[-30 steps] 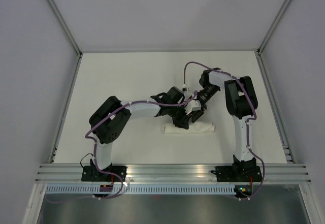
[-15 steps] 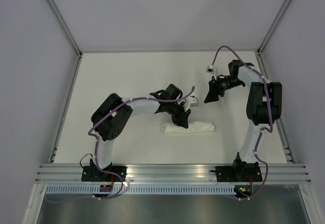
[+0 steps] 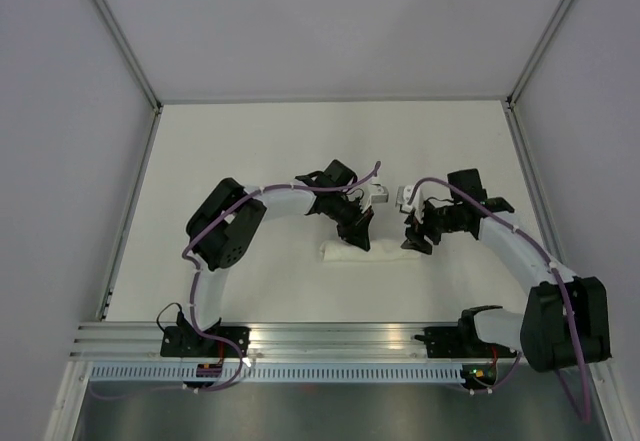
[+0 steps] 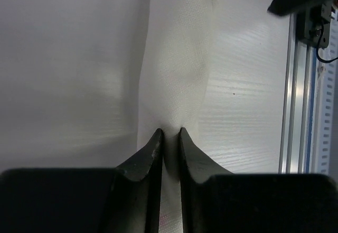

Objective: Fold the napkin, place the utensils inside, and roll it up
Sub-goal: Roll the napkin with the utensil

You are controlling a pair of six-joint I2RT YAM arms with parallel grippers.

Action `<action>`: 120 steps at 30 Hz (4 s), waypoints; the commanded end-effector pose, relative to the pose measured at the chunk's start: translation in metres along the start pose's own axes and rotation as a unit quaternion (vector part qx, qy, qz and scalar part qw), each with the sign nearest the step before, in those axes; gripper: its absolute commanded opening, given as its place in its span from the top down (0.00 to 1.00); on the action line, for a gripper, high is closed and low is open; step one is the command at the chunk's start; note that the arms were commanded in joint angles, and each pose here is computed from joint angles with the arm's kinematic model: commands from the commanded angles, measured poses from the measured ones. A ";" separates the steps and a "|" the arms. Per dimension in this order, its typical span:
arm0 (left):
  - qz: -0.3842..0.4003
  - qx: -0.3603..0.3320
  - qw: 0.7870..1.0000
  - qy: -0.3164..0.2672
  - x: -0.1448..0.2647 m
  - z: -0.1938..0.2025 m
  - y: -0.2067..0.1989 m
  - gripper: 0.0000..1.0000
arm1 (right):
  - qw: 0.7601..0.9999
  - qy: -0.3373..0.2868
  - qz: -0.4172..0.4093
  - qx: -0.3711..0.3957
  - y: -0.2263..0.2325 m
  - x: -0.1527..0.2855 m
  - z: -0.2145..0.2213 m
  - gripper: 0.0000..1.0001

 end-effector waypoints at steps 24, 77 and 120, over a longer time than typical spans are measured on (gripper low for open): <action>0.006 0.092 0.992 0.081 0.001 0.034 0.016 0.87 | 0.972 0.123 -0.001 0.202 0.038 -0.111 -0.014 0.53; -0.165 0.180 0.887 -0.392 0.261 -0.065 -0.079 0.56 | 0.837 0.328 0.264 -0.349 -0.107 -0.192 0.040 0.72; -0.163 0.211 0.898 -0.351 0.240 -0.059 -0.049 0.55 | 0.891 0.160 0.207 -0.371 -0.178 -0.150 -0.073 0.42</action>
Point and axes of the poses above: each gripper's point midway between its finger pads, its own x axis back along the fingers, its own y axis along the line the jaws close on, z = x × y, the point moved 6 cm from there along x, back along the fingers, and after that the axes turned 10 degrees about x, right-handed, at the moved point
